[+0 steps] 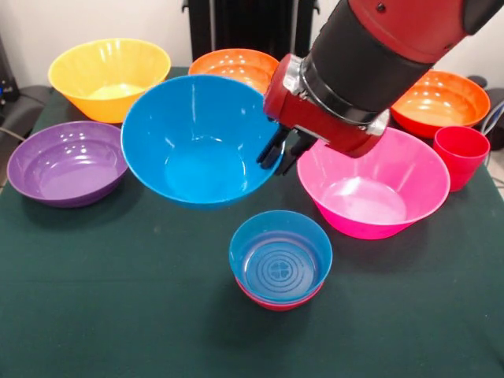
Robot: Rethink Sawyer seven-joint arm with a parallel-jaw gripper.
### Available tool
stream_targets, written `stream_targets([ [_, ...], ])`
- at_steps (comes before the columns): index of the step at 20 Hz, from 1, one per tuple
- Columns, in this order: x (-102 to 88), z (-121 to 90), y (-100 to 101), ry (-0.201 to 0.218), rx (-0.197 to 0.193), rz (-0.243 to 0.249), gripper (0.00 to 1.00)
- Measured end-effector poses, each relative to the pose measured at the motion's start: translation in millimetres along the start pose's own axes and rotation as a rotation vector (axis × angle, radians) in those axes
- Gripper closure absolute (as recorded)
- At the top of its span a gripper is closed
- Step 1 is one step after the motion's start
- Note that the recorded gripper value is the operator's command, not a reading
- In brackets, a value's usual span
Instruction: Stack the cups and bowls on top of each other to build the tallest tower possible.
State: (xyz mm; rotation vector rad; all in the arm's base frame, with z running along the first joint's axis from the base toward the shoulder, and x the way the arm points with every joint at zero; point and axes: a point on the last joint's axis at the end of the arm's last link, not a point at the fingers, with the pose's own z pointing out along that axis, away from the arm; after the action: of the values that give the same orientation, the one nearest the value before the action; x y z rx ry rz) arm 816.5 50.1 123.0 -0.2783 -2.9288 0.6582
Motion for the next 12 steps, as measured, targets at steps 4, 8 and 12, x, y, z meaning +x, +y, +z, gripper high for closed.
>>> stream_targets([
  [4,-25.6,-13,1,-0.058,-0.038,0.017,1.0],
  [8,-50.1,-17,0,-0.091,-0.084,0.054,1.0],
  [12,-65.4,-14,0,-0.098,-0.123,0.097,1.0],
])
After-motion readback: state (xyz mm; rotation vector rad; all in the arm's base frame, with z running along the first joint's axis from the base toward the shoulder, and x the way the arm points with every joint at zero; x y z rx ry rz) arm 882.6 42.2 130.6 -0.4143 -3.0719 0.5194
